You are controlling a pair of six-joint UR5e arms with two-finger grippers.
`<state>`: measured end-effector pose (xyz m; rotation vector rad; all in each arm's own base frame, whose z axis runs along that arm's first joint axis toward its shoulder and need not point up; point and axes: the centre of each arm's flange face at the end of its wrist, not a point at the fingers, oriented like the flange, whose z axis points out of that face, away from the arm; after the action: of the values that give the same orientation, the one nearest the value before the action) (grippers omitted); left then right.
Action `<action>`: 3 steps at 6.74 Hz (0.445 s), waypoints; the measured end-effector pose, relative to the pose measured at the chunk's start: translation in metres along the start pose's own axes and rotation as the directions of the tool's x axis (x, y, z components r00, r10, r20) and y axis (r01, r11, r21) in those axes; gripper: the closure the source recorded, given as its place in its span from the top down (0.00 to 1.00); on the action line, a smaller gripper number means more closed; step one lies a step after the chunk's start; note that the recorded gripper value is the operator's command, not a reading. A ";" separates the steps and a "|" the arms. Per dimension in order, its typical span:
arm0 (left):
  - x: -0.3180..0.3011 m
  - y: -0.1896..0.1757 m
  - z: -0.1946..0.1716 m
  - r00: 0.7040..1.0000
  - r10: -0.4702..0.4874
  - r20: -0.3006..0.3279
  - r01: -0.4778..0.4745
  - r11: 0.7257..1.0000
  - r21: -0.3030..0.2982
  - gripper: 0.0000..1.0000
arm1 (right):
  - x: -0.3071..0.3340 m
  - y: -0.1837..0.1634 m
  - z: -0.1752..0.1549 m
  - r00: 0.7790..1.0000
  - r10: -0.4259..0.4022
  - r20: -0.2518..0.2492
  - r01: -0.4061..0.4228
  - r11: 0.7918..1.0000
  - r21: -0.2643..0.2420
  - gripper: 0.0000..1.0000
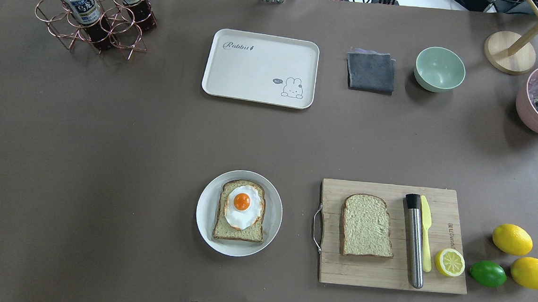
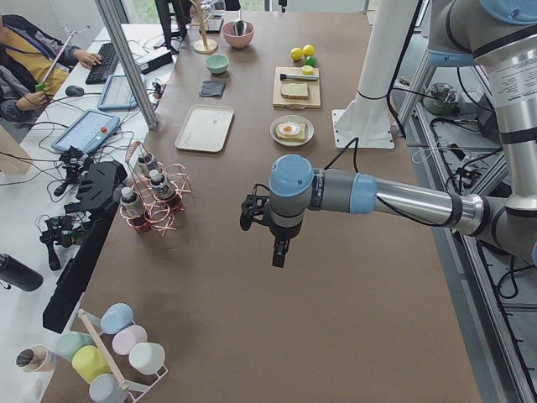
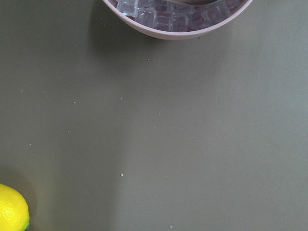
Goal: Make sandwich and place on tray
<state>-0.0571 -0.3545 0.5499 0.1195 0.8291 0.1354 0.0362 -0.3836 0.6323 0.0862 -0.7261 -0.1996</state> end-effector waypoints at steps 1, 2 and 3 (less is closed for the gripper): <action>0.000 0.002 -0.001 1.000 -0.005 -0.003 0.005 1.000 0.000 0.98 | 0.000 0.000 0.001 1.000 -0.001 0.001 0.001 1.000 -0.003 1.00; -0.002 0.005 0.000 1.000 -0.018 0.000 0.018 1.000 -0.001 0.97 | 0.001 0.002 0.003 1.000 -0.001 0.004 0.001 1.000 -0.007 1.00; -0.006 0.007 -0.001 1.000 -0.029 0.003 0.029 1.000 0.002 0.97 | 0.001 0.003 0.003 1.000 -0.002 0.005 0.002 1.000 -0.009 1.00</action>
<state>-0.0628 -0.3483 0.5547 0.1100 0.8277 0.1074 0.0349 -0.3812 0.6358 0.0780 -0.7301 -0.2050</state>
